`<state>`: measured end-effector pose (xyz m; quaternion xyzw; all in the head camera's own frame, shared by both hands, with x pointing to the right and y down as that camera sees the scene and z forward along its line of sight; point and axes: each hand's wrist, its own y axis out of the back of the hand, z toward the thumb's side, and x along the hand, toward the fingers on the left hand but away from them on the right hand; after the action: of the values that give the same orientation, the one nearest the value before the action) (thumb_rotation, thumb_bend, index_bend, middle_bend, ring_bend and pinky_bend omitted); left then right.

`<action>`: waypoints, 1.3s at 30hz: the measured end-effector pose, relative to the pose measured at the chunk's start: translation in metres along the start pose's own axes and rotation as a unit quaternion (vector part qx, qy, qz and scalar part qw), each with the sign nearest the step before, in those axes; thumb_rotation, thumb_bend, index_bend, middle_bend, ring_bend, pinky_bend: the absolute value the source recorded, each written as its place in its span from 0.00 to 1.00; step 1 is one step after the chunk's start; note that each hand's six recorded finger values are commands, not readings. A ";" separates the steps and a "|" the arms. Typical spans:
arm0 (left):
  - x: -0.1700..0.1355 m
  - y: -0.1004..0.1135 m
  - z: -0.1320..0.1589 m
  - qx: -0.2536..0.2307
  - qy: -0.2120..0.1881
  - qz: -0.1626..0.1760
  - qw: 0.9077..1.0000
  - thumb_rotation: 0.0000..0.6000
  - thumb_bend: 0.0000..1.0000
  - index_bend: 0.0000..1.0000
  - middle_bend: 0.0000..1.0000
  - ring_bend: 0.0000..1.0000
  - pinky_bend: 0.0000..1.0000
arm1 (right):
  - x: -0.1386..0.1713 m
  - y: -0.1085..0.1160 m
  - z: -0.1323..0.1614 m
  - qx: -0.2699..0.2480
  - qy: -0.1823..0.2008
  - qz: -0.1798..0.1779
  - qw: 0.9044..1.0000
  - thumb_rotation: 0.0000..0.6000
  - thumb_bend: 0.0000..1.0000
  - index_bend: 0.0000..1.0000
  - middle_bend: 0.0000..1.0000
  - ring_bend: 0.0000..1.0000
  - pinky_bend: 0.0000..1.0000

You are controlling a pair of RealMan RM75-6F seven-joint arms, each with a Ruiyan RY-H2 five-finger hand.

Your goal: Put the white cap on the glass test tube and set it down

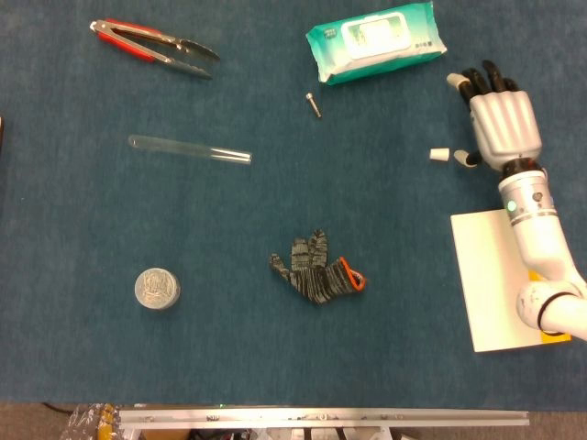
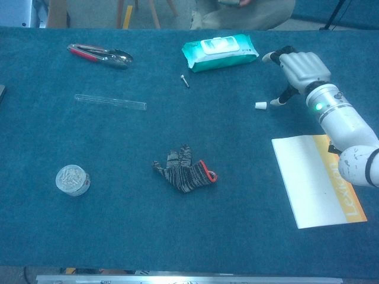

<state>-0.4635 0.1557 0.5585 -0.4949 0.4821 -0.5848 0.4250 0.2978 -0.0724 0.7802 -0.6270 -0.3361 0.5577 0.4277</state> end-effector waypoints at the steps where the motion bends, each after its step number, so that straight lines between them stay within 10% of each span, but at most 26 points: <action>1: 0.000 0.000 -0.001 0.000 0.001 0.000 1.000 0.92 0.34 0.19 0.15 0.01 0.07 | -0.001 -0.001 0.001 0.000 0.000 0.000 1.000 1.00 0.00 0.19 0.17 0.06 0.23; 39: -0.002 0.001 -0.007 -0.001 0.002 0.005 1.000 0.92 0.34 0.19 0.15 0.01 0.07 | -0.006 0.005 0.035 -0.014 0.031 -0.010 0.999 1.00 0.00 0.18 0.17 0.06 0.23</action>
<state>-0.4698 0.1581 0.5569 -0.4917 0.4857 -0.5834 0.4267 0.2625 -0.0744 0.7778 -0.6463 -0.3370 0.5291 0.4344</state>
